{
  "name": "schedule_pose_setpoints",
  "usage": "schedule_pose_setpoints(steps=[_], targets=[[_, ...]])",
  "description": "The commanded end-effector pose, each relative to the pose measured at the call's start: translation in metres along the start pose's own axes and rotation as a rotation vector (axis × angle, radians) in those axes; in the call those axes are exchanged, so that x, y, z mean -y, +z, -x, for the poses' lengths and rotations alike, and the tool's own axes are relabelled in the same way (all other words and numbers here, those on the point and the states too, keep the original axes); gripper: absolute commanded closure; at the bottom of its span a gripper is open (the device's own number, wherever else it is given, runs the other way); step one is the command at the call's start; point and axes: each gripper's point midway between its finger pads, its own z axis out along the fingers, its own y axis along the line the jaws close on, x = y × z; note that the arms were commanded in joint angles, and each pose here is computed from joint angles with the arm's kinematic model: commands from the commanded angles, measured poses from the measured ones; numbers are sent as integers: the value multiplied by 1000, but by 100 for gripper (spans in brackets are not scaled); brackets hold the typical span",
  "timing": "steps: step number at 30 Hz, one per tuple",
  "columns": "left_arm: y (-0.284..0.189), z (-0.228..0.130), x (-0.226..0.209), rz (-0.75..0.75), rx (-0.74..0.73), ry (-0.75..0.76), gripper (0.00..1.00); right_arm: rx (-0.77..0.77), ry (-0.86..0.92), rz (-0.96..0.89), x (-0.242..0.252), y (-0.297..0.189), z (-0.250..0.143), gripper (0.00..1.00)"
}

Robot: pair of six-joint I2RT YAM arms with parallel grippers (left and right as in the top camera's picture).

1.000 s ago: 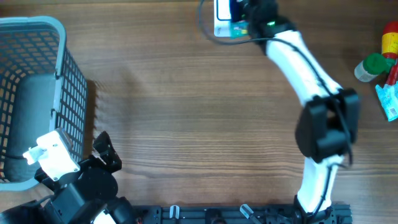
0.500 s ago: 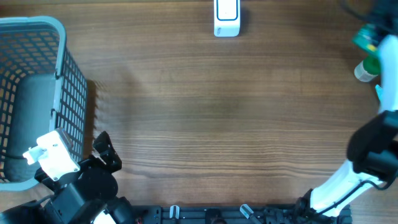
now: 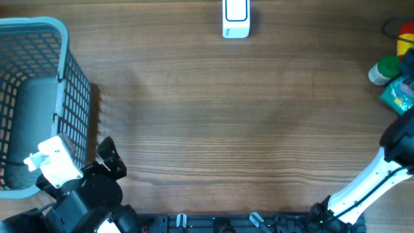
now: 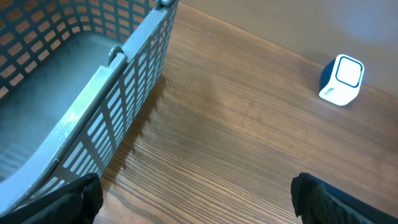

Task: Scan the item barcode
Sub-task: 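Move the glove pack to the right edge and release it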

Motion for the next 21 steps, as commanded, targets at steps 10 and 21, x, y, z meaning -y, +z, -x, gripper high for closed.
schedule_pose_setpoints(steps=[10, 21], targets=[[0, 1, -1, 8, 5, -16, 0, 276, 40, 269, -67, -172, 62, 1], [0, 1, -1, 8, 5, -16, 0, 290, -167, 898, -182, -412, -28, 0]])
